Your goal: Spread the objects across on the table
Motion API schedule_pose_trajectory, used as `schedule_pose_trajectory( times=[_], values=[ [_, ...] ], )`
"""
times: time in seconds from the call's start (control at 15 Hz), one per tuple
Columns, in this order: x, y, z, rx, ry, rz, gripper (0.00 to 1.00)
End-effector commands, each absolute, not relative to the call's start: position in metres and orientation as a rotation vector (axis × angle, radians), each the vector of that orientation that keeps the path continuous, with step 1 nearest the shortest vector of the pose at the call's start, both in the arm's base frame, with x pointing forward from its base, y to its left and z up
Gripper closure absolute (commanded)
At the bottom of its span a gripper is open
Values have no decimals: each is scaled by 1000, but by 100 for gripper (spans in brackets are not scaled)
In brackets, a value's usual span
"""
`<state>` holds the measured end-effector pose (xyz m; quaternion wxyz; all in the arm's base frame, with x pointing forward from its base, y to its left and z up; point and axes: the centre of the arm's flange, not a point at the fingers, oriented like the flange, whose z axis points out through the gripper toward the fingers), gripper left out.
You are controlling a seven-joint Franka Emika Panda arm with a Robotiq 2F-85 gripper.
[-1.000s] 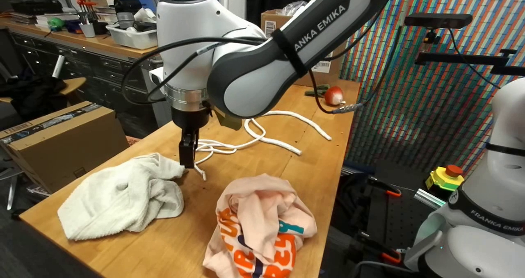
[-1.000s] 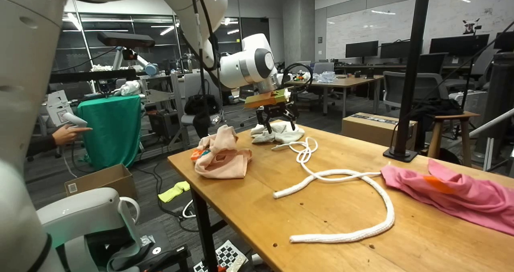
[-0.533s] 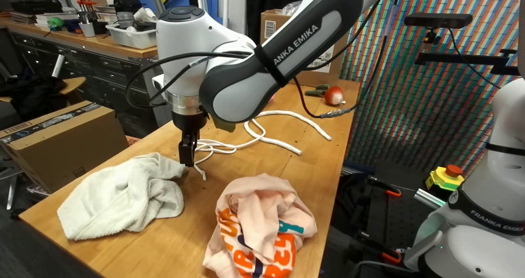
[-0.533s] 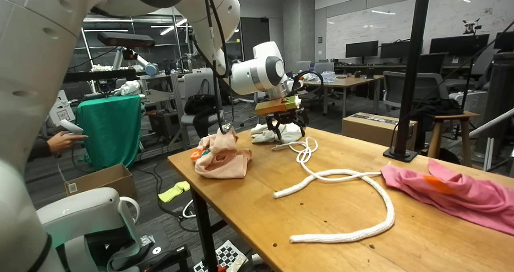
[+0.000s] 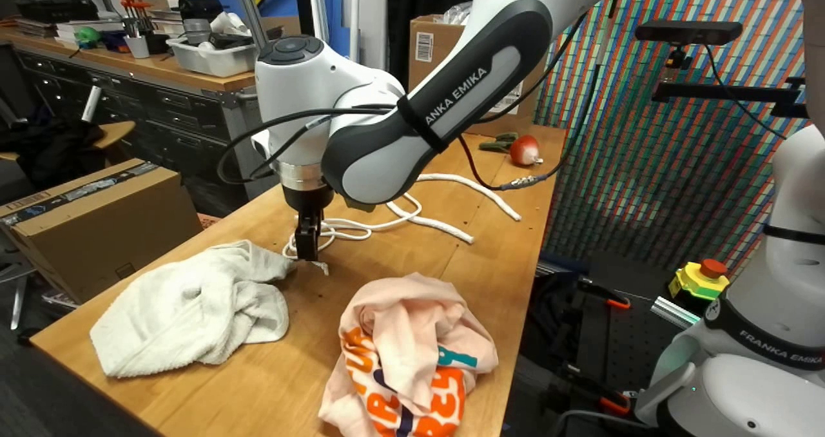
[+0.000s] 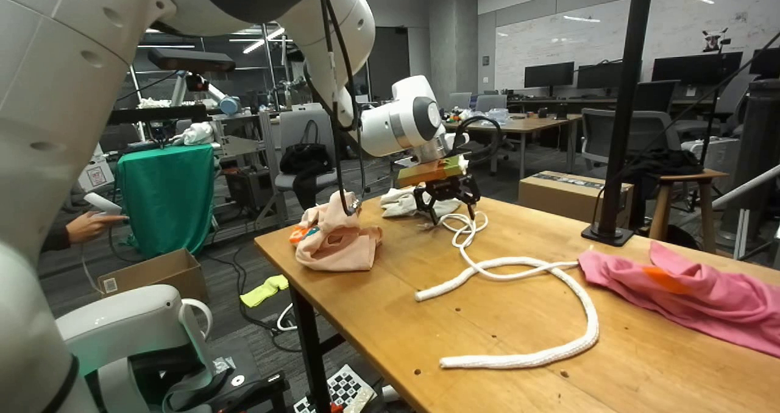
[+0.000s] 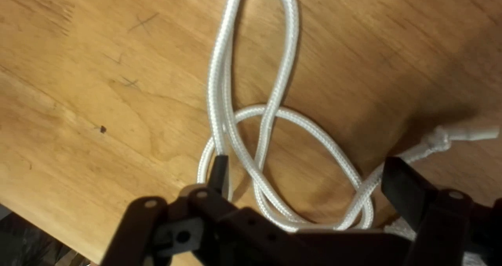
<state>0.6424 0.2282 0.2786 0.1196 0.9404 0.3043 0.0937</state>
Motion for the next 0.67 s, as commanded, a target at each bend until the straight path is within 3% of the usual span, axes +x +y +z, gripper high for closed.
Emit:
schedule_pose_trajectory(
  times=[0.0, 0.6],
  values=[
    [655, 223, 275, 2697, 873, 324, 0],
    [689, 193, 278, 2603, 734, 454, 0]
  ],
)
